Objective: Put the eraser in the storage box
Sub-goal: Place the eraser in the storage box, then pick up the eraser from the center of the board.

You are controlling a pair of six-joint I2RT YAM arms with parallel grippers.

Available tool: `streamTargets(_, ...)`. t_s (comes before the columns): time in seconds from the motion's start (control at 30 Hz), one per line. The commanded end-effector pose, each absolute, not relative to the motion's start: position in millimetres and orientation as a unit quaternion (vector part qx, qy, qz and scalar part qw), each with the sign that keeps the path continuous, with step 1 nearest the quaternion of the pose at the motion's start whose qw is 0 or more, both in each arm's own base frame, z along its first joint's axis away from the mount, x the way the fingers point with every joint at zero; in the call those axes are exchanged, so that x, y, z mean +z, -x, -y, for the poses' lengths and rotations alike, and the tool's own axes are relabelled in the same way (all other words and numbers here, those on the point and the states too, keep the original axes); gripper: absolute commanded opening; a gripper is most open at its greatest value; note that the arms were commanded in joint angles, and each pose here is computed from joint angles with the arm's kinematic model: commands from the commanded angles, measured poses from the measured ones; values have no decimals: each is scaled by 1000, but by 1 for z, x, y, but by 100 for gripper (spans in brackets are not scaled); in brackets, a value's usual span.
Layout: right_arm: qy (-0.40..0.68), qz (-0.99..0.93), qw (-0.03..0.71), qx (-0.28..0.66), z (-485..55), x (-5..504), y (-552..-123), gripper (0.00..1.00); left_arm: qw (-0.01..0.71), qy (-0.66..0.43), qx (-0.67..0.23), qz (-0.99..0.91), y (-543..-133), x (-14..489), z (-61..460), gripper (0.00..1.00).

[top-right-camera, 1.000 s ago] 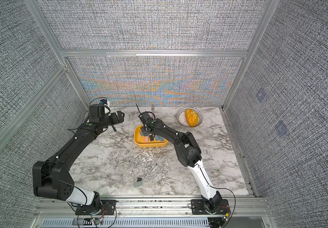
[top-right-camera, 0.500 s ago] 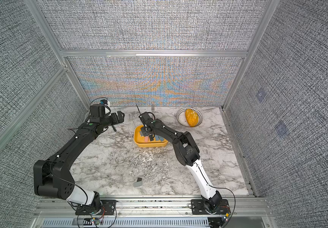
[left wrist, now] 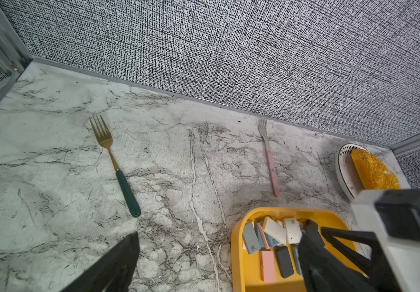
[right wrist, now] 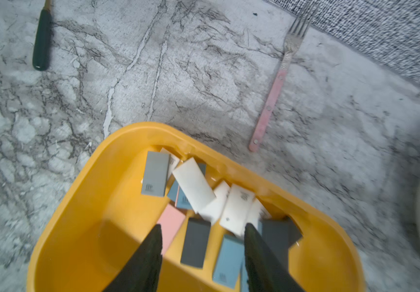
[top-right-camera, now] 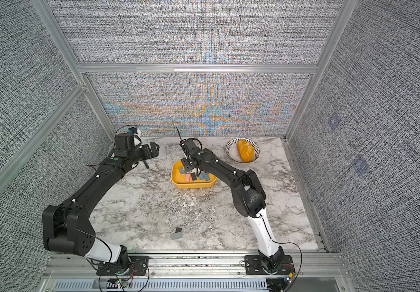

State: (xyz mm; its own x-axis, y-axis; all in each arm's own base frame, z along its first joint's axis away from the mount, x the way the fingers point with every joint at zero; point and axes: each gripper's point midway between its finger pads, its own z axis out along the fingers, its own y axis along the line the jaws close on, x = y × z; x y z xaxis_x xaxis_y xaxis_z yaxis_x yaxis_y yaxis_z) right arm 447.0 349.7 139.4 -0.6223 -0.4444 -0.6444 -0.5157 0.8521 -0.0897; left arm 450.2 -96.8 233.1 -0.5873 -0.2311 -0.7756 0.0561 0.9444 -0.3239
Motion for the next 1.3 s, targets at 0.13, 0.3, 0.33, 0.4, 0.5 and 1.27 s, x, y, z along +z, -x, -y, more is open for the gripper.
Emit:
streamTargets(0.13,373,-857,353,33,-340,159,-368,58,461,55,-154,-872,-446,241,91,100)
streamTargets(0.3,462,-827,318,35,-347,123,-291,59,459,62,-162,-871,-443,237,91,100)
streamTargets(0.33,477,-822,308,49,-351,117,-275,59,458,62,-164,-872,-441,236,92,100)
streamTargets(0.4,500,-811,294,77,-357,111,-249,59,457,62,-166,-871,-439,236,92,100)
streamTargets(0.5,538,-786,287,105,-367,107,-211,59,458,63,-168,-871,-433,236,92,100)
streamTargets(1.27,634,-725,246,111,-395,59,-124,58,443,84,-163,-878,-413,222,83,100)
